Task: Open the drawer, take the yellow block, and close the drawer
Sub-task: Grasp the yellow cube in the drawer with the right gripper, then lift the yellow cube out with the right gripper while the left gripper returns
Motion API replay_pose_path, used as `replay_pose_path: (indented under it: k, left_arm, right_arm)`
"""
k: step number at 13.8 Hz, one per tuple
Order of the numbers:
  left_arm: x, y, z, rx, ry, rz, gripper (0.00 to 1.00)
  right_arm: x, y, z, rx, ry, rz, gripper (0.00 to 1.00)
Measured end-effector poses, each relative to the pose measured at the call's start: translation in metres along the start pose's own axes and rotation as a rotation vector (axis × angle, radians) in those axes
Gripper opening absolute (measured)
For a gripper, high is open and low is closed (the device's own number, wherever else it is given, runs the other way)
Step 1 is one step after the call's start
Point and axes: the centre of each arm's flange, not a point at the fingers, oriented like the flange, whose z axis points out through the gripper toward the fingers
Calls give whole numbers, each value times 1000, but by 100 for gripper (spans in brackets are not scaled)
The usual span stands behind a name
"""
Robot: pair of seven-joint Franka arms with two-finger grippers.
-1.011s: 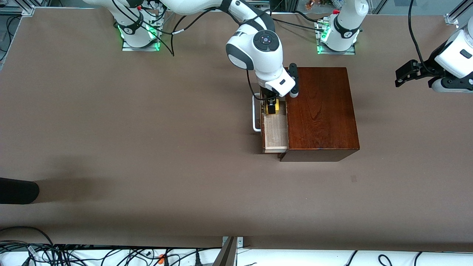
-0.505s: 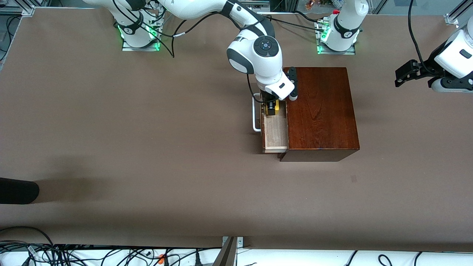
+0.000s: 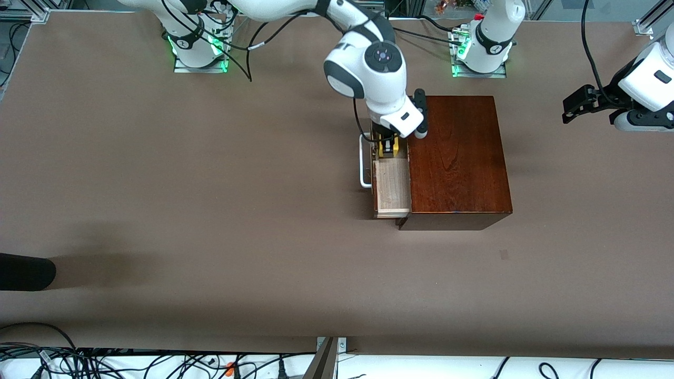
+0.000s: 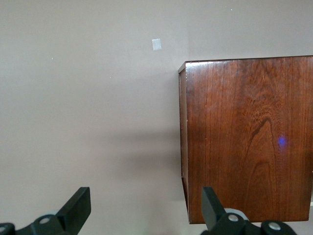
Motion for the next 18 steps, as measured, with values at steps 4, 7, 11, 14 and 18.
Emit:
replay_pose_path:
  k: [4,7,11,14,18]
  left_arm:
    - [0,0,0,0,-2,1,100]
    - [0,1,0,0,-3,2,100]
    - [-1,11,2,2,-17,119,100]
    - [4,29,26,-34,-119,494,100]
    - [30,80,82,-222,-195,834,100]
  right_arm:
    - [-11,20,-110,-32,51,122,55]
    - [-70,75,-170,-37,57,247,55]
    - [-178,161,-210,-38,48,473,55]
    - [-269,204,-203,60,-9,630,55]
    - [-404,226,-189,113,-105,855,55]
